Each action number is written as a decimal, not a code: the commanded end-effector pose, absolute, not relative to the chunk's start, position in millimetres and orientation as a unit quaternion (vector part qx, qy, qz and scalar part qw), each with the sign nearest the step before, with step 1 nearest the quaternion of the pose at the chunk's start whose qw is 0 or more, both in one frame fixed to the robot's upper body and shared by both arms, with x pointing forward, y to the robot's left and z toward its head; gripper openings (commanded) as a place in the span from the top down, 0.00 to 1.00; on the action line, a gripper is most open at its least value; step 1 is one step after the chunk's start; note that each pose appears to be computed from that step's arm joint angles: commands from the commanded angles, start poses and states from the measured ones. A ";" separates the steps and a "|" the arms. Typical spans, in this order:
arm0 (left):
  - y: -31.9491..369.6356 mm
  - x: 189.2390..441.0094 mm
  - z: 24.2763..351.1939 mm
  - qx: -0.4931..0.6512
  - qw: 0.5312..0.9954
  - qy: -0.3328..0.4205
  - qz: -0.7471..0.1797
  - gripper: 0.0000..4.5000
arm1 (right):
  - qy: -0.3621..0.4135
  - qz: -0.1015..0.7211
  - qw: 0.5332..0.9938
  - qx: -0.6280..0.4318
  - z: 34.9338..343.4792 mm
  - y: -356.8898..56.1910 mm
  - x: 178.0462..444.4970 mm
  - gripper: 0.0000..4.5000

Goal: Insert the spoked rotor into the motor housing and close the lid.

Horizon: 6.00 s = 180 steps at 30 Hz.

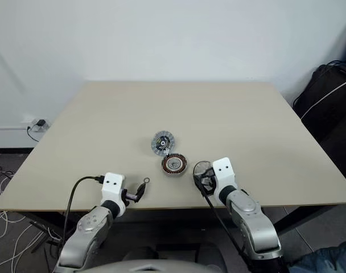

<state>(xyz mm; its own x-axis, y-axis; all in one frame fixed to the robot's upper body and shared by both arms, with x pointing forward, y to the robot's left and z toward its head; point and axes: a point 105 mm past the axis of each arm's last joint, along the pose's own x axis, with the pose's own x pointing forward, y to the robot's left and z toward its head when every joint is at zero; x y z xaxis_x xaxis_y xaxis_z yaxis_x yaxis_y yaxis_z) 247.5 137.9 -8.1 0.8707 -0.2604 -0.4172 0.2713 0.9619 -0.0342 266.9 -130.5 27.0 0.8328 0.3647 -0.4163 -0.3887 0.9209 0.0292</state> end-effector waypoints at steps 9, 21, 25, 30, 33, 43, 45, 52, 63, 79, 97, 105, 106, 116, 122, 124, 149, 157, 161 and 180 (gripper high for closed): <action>118.1 279.6 17.0 0.013 0.962 0.203 -0.184 0.01 | 0.171 0.186 0.967 -0.010 41.6 -130.6 275.9 0.01; 97.4 280.9 4.1 0.028 0.941 0.251 -0.225 0.01 | 0.170 0.178 0.969 -0.011 42.9 -133.7 275.4 0.01; 95.6 275.2 -0.7 0.032 0.935 0.266 -0.235 0.01 | 0.171 0.176 0.969 -0.010 42.6 -134.4 275.3 0.01; 100.8 275.1 -4.2 0.038 0.936 0.272 -0.220 0.01 | 0.172 0.179 0.969 -0.009 41.4 -131.9 275.3 0.01; 103.9 275.7 -7.2 0.040 0.937 0.275 -0.209 0.01 | 0.172 0.182 0.968 -0.008 41.1 -130.3 275.4 0.01; 109.7 283.8 -17.3 0.038 0.940 0.284 -0.184 0.01 | 0.169 0.183 0.968 -0.003 40.9 -128.4 275.2 0.01; 107.8 286.2 -19.5 0.039 0.940 0.285 -0.185 0.01 | 0.168 0.184 0.969 -0.002 41.0 -127.7 275.4 0.01; 100.9 290.8 -21.8 0.041 0.936 0.290 -0.198 0.04 | 0.165 0.183 0.969 0.002 41.9 -126.0 275.5 0.00; 111.6 271.6 -28.8 0.023 0.932 0.312 -0.183 0.77 | 0.163 0.174 0.971 0.008 41.9 -128.4 275.3 0.00; 88.3 299.9 32.6 0.014 0.963 0.183 -0.197 0.99 | 0.166 0.188 0.968 0.007 40.8 -122.1 277.3 0.00; 48.4 303.2 53.4 0.021 0.949 0.149 -0.276 0.95 | 0.164 0.176 0.970 0.009 41.5 -127.3 275.3 0.00; 67.6 275.2 30.3 0.012 0.947 0.199 -0.253 0.43 | 0.168 0.176 0.970 0.010 39.7 -127.3 274.2 0.00; 69.8 273.4 27.7 0.015 0.947 0.204 -0.247 0.35 | 0.169 0.177 0.969 0.010 39.2 -126.7 274.2 0.00; 92.5 270.5 10.5 0.016 0.955 0.231 -0.184 0.20 | 0.173 0.184 0.967 0.009 37.6 -124.7 274.7 0.00; 102.5 268.7 2.0 0.023 0.955 0.249 -0.162 0.20 | 0.173 0.184 0.968 0.010 37.3 -124.8 274.3 0.00; 103.0 266.9 -1.4 0.026 0.952 0.257 -0.163 0.20 | 0.173 0.184 0.967 0.010 37.2 -124.6 274.2 0.00; 104.5 261.5 -24.2 0.023 0.939 0.302 -0.163 0.64 | 0.171 0.182 0.968 0.013 37.5 -123.9 273.8 0.00; 102.8 265.3 -17.0 0.022 0.943 0.288 -0.166 0.85 | 0.170 0.181 0.969 0.014 37.8 -124.1 274.5 0.00; 91.8 276.9 4.2 0.009 0.952 0.245 -0.181 0.85 | 0.170 0.182 0.968 0.013 38.0 -124.0 275.0 0.00; 28.7 325.2 36.1 0.043 0.938 0.176 -0.296 0.85 | 0.166 0.175 0.970 0.015 38.7 -124.7 275.3 0.00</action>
